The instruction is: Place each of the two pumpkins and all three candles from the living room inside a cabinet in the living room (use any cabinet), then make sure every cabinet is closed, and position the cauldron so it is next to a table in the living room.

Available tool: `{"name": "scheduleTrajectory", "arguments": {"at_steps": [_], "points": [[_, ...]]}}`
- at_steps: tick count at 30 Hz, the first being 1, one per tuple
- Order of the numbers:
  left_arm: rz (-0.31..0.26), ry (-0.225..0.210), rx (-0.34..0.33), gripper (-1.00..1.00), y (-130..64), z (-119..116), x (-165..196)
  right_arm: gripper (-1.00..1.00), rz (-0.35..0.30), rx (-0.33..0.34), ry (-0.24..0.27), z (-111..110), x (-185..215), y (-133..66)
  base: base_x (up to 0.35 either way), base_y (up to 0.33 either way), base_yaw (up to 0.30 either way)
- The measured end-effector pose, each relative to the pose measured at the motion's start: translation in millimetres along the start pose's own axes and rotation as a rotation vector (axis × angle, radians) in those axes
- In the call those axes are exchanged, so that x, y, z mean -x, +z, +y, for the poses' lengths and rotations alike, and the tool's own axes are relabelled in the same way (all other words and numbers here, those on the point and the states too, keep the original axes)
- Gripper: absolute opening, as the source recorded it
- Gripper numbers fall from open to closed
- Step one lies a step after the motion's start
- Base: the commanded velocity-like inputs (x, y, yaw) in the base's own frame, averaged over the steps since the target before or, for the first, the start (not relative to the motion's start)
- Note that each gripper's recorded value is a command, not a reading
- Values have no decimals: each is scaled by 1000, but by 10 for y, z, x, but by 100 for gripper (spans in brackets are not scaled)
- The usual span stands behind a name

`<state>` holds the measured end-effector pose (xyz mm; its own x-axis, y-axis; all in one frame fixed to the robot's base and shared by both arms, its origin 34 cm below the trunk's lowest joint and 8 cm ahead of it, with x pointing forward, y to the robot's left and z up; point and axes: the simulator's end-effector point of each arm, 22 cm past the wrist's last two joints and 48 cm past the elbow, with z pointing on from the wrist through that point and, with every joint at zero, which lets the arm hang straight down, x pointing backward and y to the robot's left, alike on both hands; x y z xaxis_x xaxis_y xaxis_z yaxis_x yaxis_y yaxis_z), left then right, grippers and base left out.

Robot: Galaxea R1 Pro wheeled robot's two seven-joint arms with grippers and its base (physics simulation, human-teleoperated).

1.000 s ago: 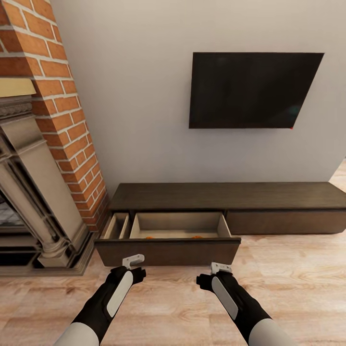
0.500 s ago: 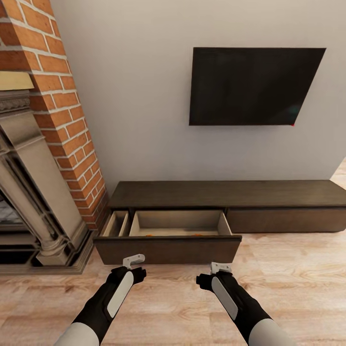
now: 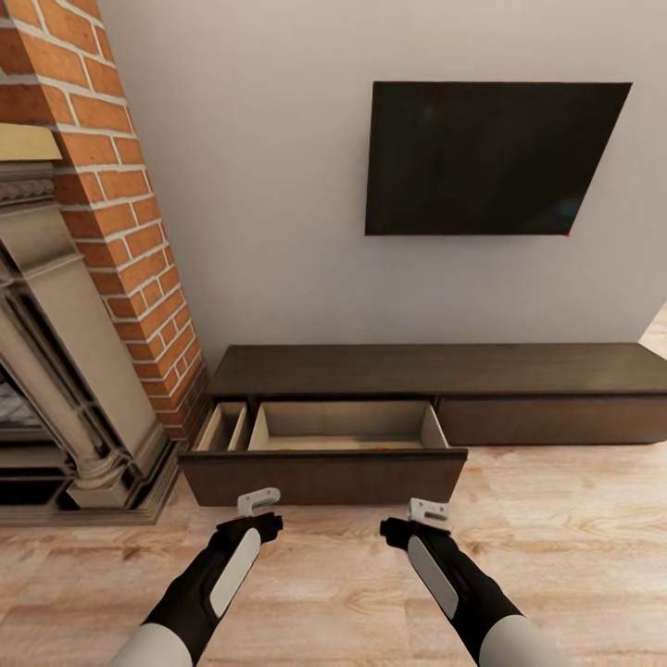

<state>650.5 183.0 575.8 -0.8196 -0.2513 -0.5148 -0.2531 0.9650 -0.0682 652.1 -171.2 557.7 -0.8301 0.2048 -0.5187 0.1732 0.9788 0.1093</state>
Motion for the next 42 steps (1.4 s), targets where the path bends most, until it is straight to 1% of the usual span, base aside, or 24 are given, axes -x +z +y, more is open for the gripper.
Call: {"name": "scheduleTrajectory", "arguments": {"at_steps": [2,4,7,8,10,11,12,14,16,19,22,26,29,31,34,36,39,42], "points": [[-21,6,13,100,86,18,-92,100,-34,-1,11,-3,46,30,0,0,0],[-33,10,28,100,168,57,-191,100,-49,-7,13,-16,50,59,0,0,0],[-50,14,35,100,237,72,-252,100,-68,-4,16,-17,58,101,0,0,0],[-55,17,36,100,256,71,-270,100,-90,-2,25,-17,95,112,0,0,0],[-61,19,37,100,291,73,-298,100,-164,0,56,-27,233,121,0,0,0],[-62,20,37,100,307,76,-310,100,-185,0,65,-32,266,129,0,0,0],[-64,21,37,100,324,79,-321,100,-222,1,80,-39,333,128,0,0,0],[-65,22,38,100,355,85,-346,100,-264,1,97,-52,397,136,0,0,0],[-66,23,38,100,386,90,-371,100,-293,1,111,-68,433,149,0,0,0],[-67,24,38,100,432,96,-404,100,-308,0,119,-84,428,186,0,0,0],[-67,24,38,100,479,102,-442,100,-308,-2,121,-99,386,235,0,0,0],[-69,24,39,100,540,116,-484,100,-270,-23,112,-188,162,374,0,0,0],[-82,21,38,100,583,114,-496,100,-178,-82,89,-430,-318,579,0,0,0],[-113,25,35,100,603,95,-464,100,-151,-103,82,-524,-493,651,0,0,0],[-165,32,38,100,643,99,-428,100,-140,-111,79,-566,-597,713,0,0,0],[-189,41,50,100,692,135,-461,100,-144,-110,74,-569,-628,746,0,0,0],[-215,64,61,100,765,173,-541,100,-180,-93,55,-525,-621,786,0,0,0],[-231,88,59,100,814,152,-602,100,-255,-66,27,-426,-541,798,0,0,0]]}}
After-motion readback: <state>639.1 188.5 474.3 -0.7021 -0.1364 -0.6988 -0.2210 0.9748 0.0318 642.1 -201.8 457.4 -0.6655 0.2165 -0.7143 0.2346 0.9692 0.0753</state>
